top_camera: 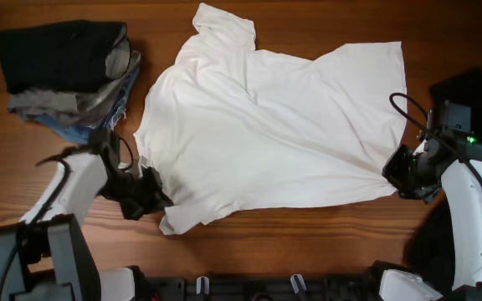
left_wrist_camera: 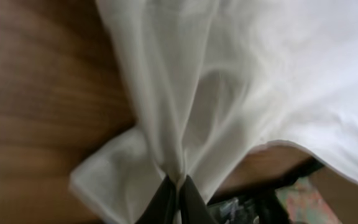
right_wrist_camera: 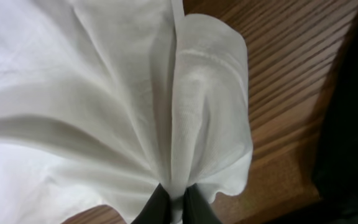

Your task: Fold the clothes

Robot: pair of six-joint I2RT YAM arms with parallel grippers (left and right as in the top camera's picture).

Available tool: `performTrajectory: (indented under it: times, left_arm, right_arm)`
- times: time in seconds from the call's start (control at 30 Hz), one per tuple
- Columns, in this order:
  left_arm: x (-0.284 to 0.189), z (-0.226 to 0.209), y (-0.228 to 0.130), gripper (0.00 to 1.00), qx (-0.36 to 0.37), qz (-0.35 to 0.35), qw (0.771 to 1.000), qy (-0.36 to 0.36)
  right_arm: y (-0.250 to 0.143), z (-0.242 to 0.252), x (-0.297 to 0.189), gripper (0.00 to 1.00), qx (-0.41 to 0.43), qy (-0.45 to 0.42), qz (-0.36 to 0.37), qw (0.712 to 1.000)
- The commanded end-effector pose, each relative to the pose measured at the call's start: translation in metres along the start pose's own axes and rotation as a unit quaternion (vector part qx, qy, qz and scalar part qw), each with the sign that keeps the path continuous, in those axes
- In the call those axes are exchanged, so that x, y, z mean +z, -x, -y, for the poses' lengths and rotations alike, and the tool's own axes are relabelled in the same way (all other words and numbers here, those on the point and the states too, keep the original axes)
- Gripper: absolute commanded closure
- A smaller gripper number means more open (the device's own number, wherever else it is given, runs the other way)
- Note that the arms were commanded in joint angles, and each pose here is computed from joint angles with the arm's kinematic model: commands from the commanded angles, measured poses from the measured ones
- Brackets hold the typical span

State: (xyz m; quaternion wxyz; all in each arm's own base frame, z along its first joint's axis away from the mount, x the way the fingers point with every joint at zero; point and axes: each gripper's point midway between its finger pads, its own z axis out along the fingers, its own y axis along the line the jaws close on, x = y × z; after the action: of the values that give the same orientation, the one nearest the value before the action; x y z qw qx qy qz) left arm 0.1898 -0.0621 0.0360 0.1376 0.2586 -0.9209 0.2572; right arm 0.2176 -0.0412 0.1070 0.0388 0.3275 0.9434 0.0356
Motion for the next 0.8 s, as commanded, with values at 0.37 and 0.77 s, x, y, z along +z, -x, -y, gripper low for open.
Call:
performTrajectory:
  times: [0.37, 0.77]
  left_arm:
    - [-0.142, 0.051, 0.047, 0.96, 0.115, 0.248, 0.962, 0.022]
    - [-0.119, 0.096, 0.112, 0.96, 0.179, 0.32, 0.928, 0.069]
  right_arm:
    - [0.006, -0.015, 0.021, 0.94, -0.026, 0.052, 0.018, 0.998]
    - [0.057, -0.055, 0.017, 0.92, 0.012, 0.143, 0.099, 0.985]
